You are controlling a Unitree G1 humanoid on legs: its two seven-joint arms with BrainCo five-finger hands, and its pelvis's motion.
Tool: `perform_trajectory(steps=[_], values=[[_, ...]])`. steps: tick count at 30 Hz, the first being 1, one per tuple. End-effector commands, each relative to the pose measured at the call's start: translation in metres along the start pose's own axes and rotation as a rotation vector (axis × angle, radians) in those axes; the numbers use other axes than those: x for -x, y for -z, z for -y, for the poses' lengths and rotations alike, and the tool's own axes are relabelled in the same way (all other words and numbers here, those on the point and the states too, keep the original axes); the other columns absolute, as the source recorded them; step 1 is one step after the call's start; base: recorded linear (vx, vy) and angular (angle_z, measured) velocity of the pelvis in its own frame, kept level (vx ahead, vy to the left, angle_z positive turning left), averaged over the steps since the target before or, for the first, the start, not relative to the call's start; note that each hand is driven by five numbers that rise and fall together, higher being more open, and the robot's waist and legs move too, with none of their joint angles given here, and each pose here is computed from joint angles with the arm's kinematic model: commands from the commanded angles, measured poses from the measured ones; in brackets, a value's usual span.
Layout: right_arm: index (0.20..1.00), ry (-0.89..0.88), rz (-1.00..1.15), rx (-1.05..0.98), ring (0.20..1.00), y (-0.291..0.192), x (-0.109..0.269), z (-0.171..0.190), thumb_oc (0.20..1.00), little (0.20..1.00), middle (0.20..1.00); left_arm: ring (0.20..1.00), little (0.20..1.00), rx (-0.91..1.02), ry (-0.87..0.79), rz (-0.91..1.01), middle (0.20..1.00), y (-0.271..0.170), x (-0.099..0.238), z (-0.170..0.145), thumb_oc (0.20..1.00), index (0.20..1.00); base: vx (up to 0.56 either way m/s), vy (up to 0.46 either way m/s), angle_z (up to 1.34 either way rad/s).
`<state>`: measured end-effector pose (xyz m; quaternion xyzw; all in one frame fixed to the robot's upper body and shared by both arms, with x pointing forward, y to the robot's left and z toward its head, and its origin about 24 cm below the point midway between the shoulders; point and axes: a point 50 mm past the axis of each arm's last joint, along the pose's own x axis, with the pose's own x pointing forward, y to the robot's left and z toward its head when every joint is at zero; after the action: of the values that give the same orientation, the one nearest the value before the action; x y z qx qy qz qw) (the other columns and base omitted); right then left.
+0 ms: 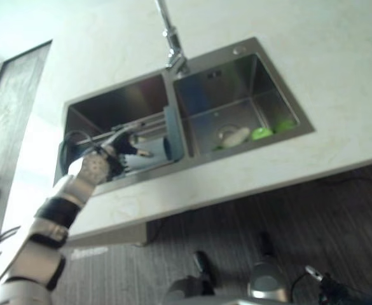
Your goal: Place the dishes in the dishwasher.
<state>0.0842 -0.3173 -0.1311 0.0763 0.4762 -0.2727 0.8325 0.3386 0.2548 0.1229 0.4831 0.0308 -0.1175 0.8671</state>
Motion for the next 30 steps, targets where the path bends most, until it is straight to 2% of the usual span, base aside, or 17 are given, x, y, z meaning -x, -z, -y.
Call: perform_trajectory(steps=[1,6,9,15,30], values=[[1.000,-0.004,0.007,-0.018,1.000,-0.003,-0.001,-0.002,1.000,1.000,1.000,1.000,1.000,-0.096,0.000,-0.005,1.000,-0.010,-0.002,-0.037,1.000,1.000,0.00,0.000,0.00],[1.000,0.001,0.018,-0.016,1.000,-0.007,-0.001,0.003,1.000,1.000,1.000,1.000,1.000,-0.139,0.041,-0.032,1.000,-0.013,-0.004,-0.040,1.000,1.000,0.01,0.005,0.00],[1.000,0.006,0.031,-0.014,1.000,-0.011,0.000,0.006,1.000,1.000,1.000,1.000,1.000,-0.301,0.072,-0.058,1.000,-0.012,-0.005,-0.043,1.000,1.000,0.02,0.018,-0.01],[1.000,0.005,0.049,-0.011,1.000,-0.016,0.000,0.008,1.000,1.000,1.000,1.000,1.000,-0.387,0.073,-0.107,1.000,-0.005,-0.005,-0.047,1.000,1.000,0.00,0.008,-0.10],[1.000,-0.031,0.083,0.004,1.000,-0.025,-0.002,-0.002,1.000,1.000,1.000,1.000,1.000,-0.392,-0.011,-0.225,1.000,0.024,0.002,-0.053,1.000,1.000,-0.01,0.000,0.00]])
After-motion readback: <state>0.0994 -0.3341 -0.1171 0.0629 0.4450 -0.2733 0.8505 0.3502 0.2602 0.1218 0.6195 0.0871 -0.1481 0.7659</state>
